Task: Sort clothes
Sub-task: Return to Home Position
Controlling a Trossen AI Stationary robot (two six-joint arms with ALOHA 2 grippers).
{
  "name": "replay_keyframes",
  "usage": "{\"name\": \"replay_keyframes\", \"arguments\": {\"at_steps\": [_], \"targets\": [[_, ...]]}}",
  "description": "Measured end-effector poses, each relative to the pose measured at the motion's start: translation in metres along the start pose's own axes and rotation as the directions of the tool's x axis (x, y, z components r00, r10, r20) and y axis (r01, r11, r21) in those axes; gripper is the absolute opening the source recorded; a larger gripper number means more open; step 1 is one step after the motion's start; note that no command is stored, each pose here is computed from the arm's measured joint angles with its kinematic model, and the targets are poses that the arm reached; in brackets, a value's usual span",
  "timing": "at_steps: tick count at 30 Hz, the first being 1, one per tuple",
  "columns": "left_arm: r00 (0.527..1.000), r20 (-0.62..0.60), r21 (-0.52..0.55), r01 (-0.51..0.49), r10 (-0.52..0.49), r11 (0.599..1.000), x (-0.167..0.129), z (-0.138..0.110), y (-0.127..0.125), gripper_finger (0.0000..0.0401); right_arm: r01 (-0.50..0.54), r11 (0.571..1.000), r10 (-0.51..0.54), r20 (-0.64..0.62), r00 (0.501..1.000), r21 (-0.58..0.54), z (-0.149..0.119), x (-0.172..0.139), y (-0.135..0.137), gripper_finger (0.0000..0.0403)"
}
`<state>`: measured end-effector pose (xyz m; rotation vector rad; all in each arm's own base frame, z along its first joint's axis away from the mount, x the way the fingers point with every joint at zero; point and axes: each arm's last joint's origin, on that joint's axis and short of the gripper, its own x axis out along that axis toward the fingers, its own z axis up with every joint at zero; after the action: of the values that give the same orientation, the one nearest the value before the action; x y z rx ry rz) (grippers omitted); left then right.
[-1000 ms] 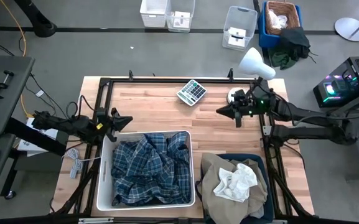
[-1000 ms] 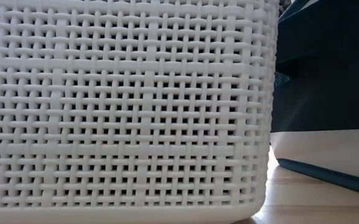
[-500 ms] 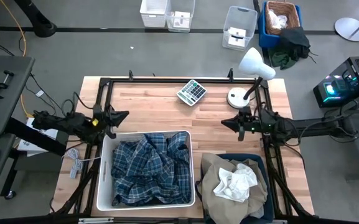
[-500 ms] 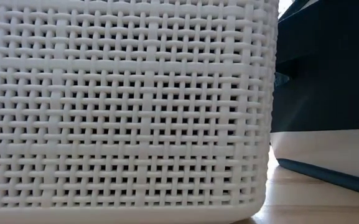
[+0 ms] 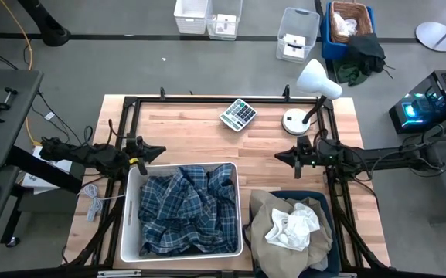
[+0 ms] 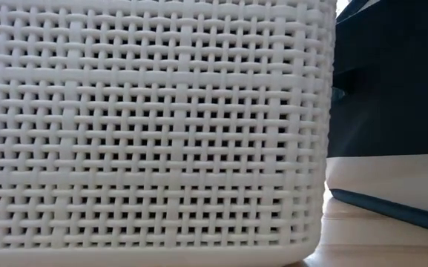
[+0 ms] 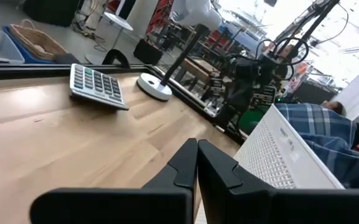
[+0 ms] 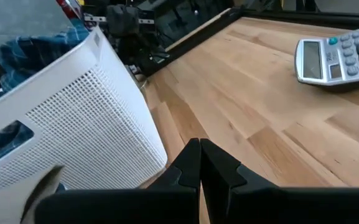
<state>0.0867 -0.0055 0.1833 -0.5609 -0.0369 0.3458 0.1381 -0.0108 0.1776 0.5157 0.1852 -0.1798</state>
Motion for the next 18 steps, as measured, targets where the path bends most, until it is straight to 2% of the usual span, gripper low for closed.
{"name": "replay_keyframes", "arguments": {"at_steps": [13, 18], "targets": [[1.0, 0.006, -0.009, 0.004, -0.004, 1.0, 0.001, -0.002, 0.001, 0.0005, 0.01, 1.0, -0.011, -0.018, 1.0, -0.003, -0.002, -0.001, -0.001, 0.0], [1.0, 0.006, -0.014, 0.003, -0.003, 1.0, 0.001, -0.003, 0.001, 0.0005, -0.04, 0.999, 0.039, 0.062, 0.997, 0.001, -0.005, -0.015, -0.004, 0.0]]}}
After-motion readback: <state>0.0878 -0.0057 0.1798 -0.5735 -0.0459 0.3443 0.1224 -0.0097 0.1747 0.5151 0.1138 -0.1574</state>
